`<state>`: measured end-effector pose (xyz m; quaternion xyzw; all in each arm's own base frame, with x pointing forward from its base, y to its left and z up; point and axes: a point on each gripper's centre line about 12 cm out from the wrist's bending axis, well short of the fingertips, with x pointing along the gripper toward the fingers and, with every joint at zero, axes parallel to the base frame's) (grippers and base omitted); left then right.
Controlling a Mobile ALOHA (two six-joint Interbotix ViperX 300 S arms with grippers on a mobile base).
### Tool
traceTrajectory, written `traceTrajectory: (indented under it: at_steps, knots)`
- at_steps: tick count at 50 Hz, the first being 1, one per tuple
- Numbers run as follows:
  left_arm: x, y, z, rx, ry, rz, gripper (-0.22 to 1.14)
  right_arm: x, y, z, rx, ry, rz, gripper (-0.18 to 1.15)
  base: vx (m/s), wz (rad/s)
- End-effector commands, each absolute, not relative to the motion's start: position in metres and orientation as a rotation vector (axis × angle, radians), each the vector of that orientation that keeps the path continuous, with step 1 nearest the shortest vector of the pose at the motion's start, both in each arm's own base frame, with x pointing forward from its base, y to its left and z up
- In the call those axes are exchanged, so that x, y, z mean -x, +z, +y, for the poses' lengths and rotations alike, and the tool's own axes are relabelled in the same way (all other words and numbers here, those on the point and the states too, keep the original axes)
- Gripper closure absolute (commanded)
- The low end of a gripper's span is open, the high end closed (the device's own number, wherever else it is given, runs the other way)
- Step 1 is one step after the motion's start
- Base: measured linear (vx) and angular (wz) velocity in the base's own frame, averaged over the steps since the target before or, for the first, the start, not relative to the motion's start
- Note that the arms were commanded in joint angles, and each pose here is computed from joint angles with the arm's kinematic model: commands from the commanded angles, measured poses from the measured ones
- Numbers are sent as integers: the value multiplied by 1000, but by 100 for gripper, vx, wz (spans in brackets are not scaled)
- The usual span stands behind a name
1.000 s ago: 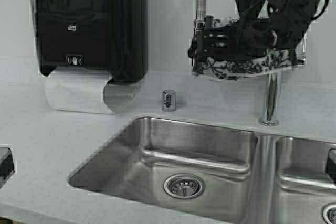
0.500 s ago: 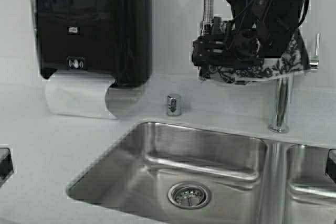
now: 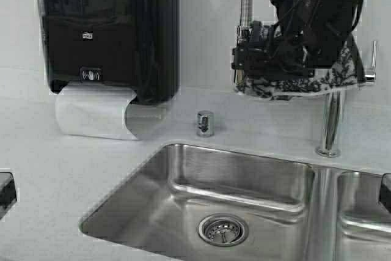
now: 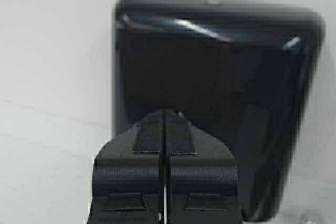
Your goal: Get the cloth and wipe up the spill under the wine glass
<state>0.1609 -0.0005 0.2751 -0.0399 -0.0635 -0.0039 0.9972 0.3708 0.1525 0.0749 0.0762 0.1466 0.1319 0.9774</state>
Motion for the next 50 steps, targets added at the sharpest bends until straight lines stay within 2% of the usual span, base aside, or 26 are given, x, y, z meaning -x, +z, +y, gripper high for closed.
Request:
traceTrajectory:
  at_steps: [1,4,20,31,50]
  knots:
    - [-162,278,-1,80,-9,-132,89,-375,87,153,-164,267,257,88,-1,0]
    - [-162,278,-1,78,-9,-132,89,-373,88,152,-165,266,257,95,-1,0]
    - [-162,276,-1,80,-9,-129,89,-353,139,145,-179,287,167,91,-1,-1]
    - [-162,274,-1,80,-9,-124,89,-350,210,149,-137,341,98,91,-2,-1]
    - [-162,273,-1,83,-8,-119,89,-380,359,160,-68,365,-140,91,-7,-1]
